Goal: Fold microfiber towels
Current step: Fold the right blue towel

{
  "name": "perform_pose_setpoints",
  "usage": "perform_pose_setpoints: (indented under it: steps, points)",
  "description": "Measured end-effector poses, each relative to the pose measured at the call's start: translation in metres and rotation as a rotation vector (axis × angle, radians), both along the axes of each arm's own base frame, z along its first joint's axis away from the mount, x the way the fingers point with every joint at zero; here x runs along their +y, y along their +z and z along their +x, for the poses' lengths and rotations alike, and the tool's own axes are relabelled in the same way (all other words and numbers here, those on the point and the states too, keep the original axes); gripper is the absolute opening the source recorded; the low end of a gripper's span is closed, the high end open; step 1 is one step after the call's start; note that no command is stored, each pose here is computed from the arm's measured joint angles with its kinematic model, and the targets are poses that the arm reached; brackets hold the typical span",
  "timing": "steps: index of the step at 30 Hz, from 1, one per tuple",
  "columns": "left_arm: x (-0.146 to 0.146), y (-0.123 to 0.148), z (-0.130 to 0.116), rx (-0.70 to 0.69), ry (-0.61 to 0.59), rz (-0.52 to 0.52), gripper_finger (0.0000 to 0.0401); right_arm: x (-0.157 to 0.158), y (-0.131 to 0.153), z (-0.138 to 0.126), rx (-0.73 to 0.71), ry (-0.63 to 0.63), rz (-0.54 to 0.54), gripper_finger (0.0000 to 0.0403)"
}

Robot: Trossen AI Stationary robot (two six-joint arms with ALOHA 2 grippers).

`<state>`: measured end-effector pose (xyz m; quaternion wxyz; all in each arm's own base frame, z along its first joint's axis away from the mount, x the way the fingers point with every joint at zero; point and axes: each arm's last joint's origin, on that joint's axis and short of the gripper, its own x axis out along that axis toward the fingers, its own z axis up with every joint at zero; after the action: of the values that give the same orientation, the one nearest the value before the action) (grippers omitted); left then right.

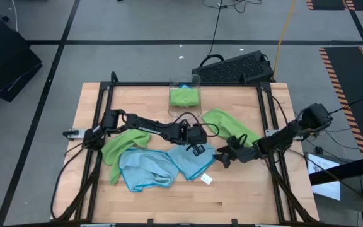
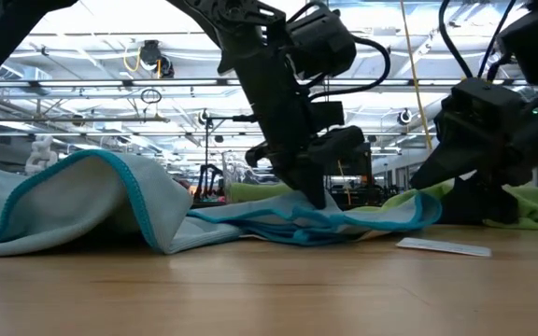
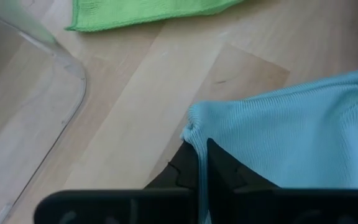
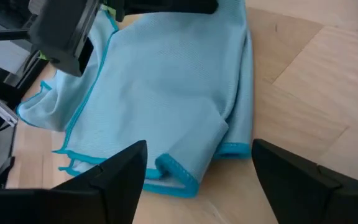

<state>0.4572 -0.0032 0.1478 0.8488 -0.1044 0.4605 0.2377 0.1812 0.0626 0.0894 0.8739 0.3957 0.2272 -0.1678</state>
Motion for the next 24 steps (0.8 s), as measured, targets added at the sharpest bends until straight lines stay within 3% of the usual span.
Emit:
perform_pose_setpoints:
  steps: [6,10,13,19,24]
  points:
    - [0.0,0.001,0.001,-0.015,-0.002,-0.003,0.0023,-0.009,0.0,0.01,0.077,-0.053,-0.019,0.0283]
    - [-0.001,0.001,0.001,-0.015,-0.005,-0.006,0.0012,-0.007,0.004,0.026,0.217,-0.034,-0.065,0.0278]
    - [-0.001,0.001,0.002,-0.016,-0.012,-0.003,0.0006,-0.004,0.008,0.035,0.242,0.0,-0.103,0.0266]
    - [-0.001,0.001,0.001,-0.01,-0.02,0.001,0.0021,-0.002,0.009,0.037,0.264,0.003,-0.097,0.0211]
    - [-0.001,0.002,0.004,-0.034,-0.049,0.014,0.0007,-0.001,0.005,0.035,0.287,0.01,-0.124,0.0146]
